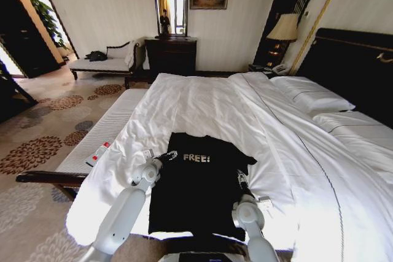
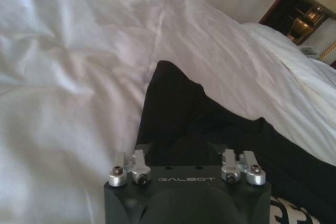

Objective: Fold the clothes on the bed.

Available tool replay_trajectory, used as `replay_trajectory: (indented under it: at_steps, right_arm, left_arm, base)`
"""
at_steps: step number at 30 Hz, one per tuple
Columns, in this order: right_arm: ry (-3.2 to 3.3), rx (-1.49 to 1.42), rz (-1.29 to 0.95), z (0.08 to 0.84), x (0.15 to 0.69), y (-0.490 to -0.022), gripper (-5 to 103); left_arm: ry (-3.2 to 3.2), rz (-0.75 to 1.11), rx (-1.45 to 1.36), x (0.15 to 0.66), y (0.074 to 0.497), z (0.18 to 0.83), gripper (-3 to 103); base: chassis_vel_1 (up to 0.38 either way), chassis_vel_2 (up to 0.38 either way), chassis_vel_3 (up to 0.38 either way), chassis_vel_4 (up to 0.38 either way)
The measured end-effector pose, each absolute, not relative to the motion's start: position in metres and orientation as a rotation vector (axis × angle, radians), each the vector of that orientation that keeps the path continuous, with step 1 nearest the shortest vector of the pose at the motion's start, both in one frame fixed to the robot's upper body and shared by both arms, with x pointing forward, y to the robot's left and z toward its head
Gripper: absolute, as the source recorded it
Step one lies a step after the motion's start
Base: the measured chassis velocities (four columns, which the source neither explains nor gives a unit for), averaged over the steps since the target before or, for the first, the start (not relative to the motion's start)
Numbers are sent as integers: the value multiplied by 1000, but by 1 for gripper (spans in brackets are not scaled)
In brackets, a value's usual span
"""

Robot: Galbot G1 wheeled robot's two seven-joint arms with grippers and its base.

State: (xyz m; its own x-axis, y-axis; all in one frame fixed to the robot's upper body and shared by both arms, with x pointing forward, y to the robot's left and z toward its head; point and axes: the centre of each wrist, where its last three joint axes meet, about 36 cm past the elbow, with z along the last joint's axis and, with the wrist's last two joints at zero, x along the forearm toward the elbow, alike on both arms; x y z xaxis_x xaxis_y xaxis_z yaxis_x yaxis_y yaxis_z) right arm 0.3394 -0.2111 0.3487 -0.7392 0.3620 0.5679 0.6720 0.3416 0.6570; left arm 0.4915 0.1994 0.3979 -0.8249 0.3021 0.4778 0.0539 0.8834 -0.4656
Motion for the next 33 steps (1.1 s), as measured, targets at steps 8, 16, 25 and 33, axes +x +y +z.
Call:
replay_trajectory:
  at_steps: [8,16,25,33]
  right_arm:
    - [-2287,-917,-1354,348,339,-210,100]
    - [-2286,-915,-1351,348,339,-210,100]
    - [-2288,-912,-1348,348,338,-210,100]
    - [-2287,-911,-1347,349,337,-210,100]
  left_arm:
    - [-2494,605,-249,495,199,397,28]
    - [-2494,607,-249,494,199,397,6]
    - [-2516,611,-222,494,213,402,0]
    - [-2560,638,-162,493,243,415,0]
  base:
    - [0,0,0,0]
    - [0,0,0,0]
    - [0,0,0,0]
    - [0,0,0,0]
